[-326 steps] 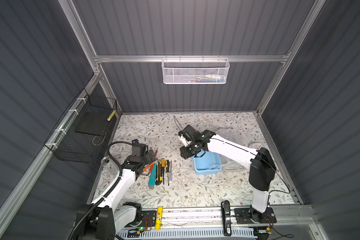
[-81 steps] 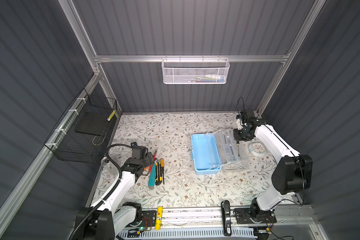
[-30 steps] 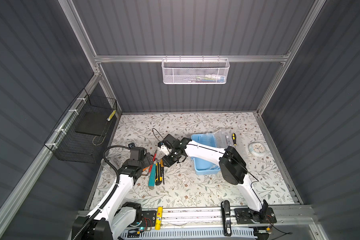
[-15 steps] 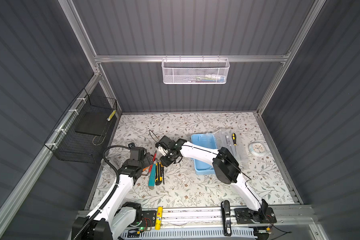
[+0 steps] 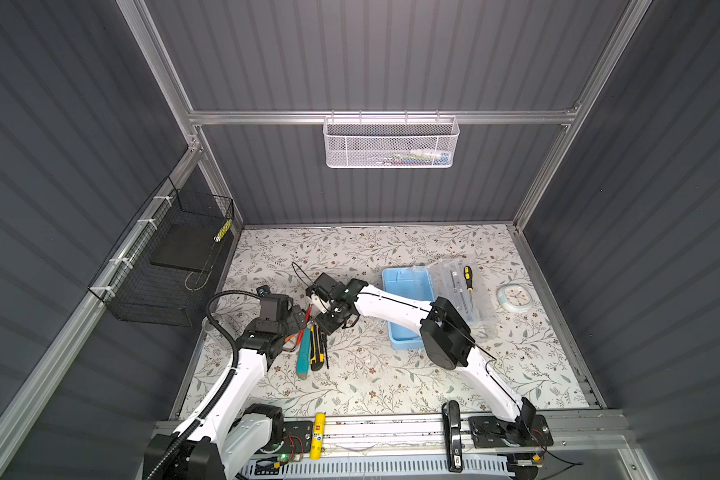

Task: Pack the tool kit
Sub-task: 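Grasp the orange-handled screwdriver handle with the right gripper, then carry the held orange-handled screwdriver over the clear lid tray, then open the right gripper to drop the screwdriver into the clear lid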

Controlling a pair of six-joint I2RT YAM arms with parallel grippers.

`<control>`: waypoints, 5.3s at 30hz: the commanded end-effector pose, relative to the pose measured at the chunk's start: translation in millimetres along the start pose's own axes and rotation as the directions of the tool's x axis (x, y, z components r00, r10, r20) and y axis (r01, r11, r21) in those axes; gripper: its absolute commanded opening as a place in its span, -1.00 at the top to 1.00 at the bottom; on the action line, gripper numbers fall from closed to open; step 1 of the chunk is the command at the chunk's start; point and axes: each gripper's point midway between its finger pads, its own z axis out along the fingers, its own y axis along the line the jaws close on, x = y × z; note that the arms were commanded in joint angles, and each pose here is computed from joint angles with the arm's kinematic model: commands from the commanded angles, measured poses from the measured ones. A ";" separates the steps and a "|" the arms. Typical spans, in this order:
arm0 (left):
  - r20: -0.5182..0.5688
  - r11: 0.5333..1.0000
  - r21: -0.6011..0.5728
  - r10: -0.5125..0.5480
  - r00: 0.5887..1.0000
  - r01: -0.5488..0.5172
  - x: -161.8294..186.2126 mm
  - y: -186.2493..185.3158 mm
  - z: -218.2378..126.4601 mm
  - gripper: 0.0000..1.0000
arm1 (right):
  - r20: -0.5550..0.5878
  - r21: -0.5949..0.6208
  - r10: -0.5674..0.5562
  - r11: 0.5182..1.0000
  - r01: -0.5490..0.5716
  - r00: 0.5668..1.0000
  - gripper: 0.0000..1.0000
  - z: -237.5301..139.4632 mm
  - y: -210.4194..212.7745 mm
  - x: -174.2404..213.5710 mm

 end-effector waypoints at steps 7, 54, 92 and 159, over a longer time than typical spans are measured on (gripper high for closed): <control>0.029 1.000 -0.024 0.013 1.000 -0.012 -9.2 5.7 -8.2 -0.99 | -0.111 0.147 -0.059 0.986 0.075 0.992 0.07 4.0 -30.7 30.9; 0.028 1.000 -0.016 0.012 1.000 -0.012 -7.9 5.8 -11.3 -0.99 | -0.305 0.024 0.366 0.926 -0.377 0.879 -0.26 -48.7 -12.7 104.2; -0.003 0.999 0.031 0.012 1.000 -0.012 -7.5 -5.6 -7.6 -0.99 | -0.180 0.142 0.271 0.958 -0.248 0.946 0.75 -46.9 -50.5 62.1; -0.198 0.999 0.023 0.031 0.980 -0.026 12.1 -25.6 41.0 -0.99 | 0.296 0.439 0.586 0.618 -0.653 0.754 -0.03 -313.6 -326.5 191.0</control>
